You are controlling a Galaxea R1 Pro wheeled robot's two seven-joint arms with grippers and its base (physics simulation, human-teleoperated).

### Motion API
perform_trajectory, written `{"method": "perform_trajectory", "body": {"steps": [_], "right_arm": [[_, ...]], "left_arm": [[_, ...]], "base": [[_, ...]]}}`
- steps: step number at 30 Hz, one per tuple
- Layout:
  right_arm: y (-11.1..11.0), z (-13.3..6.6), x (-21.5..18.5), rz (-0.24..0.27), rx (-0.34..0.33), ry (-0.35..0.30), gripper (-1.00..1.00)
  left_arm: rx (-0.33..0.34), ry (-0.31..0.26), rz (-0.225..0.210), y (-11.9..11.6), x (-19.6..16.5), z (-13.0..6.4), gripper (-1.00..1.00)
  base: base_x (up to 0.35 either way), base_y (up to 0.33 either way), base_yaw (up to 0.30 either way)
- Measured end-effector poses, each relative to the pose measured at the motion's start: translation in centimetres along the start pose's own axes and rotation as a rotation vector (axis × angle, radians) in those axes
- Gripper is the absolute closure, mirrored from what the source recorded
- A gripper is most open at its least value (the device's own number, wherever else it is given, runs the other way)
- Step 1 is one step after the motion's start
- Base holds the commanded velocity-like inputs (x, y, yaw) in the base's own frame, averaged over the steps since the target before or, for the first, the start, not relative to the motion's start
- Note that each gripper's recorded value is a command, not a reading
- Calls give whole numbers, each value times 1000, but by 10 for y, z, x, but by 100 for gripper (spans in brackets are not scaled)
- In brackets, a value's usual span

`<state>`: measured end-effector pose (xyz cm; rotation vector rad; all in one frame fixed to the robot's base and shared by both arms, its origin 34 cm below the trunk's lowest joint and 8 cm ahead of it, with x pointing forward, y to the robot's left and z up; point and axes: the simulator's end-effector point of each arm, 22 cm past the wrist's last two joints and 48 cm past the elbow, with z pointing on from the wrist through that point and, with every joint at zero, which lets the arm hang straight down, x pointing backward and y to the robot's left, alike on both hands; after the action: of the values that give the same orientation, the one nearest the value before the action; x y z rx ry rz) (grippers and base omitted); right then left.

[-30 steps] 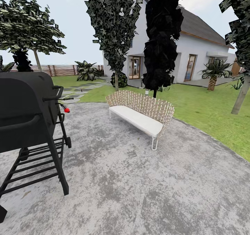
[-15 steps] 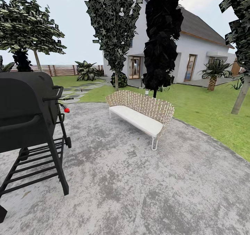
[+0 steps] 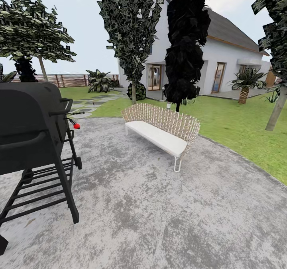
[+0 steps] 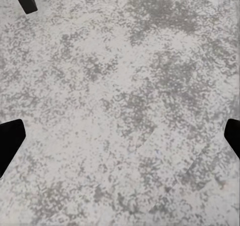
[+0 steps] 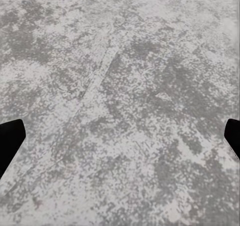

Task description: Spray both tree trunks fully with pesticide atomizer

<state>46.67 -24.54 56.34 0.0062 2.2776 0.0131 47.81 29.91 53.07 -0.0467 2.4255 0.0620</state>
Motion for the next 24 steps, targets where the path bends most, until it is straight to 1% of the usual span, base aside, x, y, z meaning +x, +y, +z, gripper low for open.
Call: {"method": "perform_trajectory", "body": {"steps": [4, 8, 11, 15, 18, 24], "right_arm": [[-1, 0, -5, -2, 2, -15, -100], [-6, 1, -7, -12, 6, -38, -100], [-8, 2, 11, -15, 7, -15, -100], [-9, 5, 21, -15, 6, -6, -100], [-9, 8, 26, -15, 6, -6, -100], [-9, 9, 24, -15, 6, -11, -100]], "left_arm": [[-8, -24, -1, 5, -7, 0, -100], [-11, -22, -1, 7, -2, 1, -100], [-12, -16, -1, 7, 5, 4, -100], [-13, -12, -1, 8, 11, 9, -100], [-15, -7, 1, 9, 17, 12, -100], [-21, -6, 6, 15, 17, 12, -100]], "base": [[0, 0, 0], [0, 0, 0], [0, 0, 0], [0, 0, 0], [0, 0, 0], [0, 0, 0]]}}
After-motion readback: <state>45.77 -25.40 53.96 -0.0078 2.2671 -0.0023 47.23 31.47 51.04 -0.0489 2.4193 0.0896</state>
